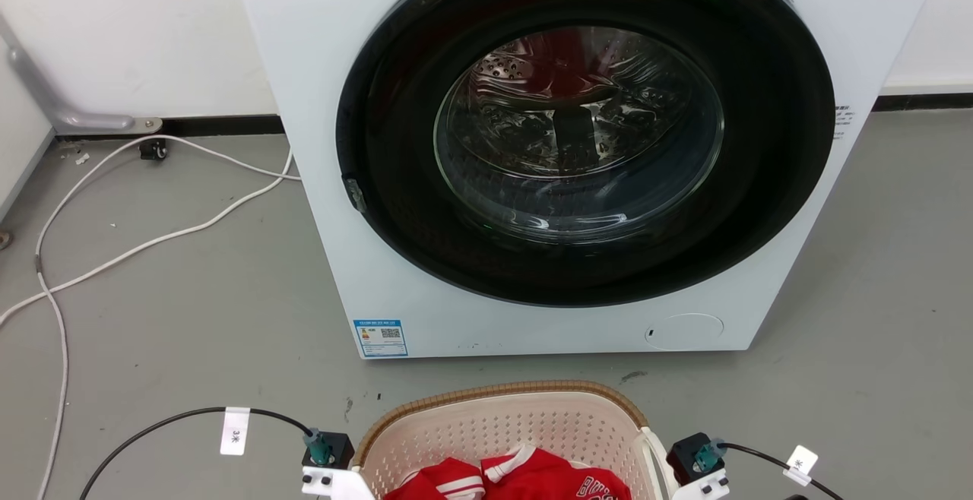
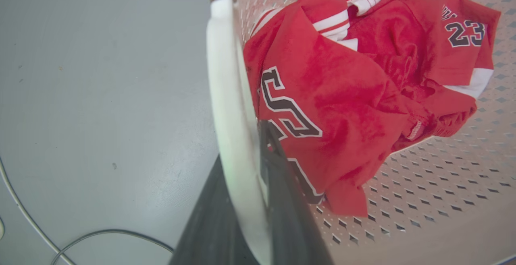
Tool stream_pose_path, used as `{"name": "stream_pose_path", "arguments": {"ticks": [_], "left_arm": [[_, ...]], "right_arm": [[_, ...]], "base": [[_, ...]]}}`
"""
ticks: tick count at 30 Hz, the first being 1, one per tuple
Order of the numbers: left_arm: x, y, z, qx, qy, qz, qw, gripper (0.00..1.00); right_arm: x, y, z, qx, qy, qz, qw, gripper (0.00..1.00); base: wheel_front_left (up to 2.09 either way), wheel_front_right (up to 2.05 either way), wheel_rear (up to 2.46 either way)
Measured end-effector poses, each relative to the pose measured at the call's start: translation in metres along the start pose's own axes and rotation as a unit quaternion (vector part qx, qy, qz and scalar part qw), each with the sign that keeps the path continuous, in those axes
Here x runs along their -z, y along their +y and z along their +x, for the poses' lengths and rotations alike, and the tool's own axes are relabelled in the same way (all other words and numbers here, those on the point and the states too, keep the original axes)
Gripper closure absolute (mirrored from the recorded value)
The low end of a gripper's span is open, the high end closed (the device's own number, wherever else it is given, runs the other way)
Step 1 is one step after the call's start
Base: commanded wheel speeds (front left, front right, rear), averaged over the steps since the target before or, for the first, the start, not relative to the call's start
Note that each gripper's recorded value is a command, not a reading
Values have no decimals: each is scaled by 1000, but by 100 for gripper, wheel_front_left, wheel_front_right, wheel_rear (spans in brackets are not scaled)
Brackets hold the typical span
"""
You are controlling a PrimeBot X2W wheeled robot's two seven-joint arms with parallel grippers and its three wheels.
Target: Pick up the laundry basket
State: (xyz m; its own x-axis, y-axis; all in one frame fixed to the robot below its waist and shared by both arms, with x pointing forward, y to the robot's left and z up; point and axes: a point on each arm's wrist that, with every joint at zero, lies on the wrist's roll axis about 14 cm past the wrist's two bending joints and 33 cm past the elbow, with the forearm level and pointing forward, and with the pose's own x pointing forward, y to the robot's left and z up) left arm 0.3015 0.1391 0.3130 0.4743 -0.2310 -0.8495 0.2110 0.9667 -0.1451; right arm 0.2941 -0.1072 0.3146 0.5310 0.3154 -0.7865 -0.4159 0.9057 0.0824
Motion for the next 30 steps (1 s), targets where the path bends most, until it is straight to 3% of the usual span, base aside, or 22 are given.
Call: {"name": "stream_pose_path", "arguments": {"ticks": [30], "left_arm": [[-1, -1, 1, 2, -1, -1, 1000, 100]], "right_arm": [[2, 0, 1, -1, 3, 2, 1000, 100]], "base": [[0, 0, 0]]}}
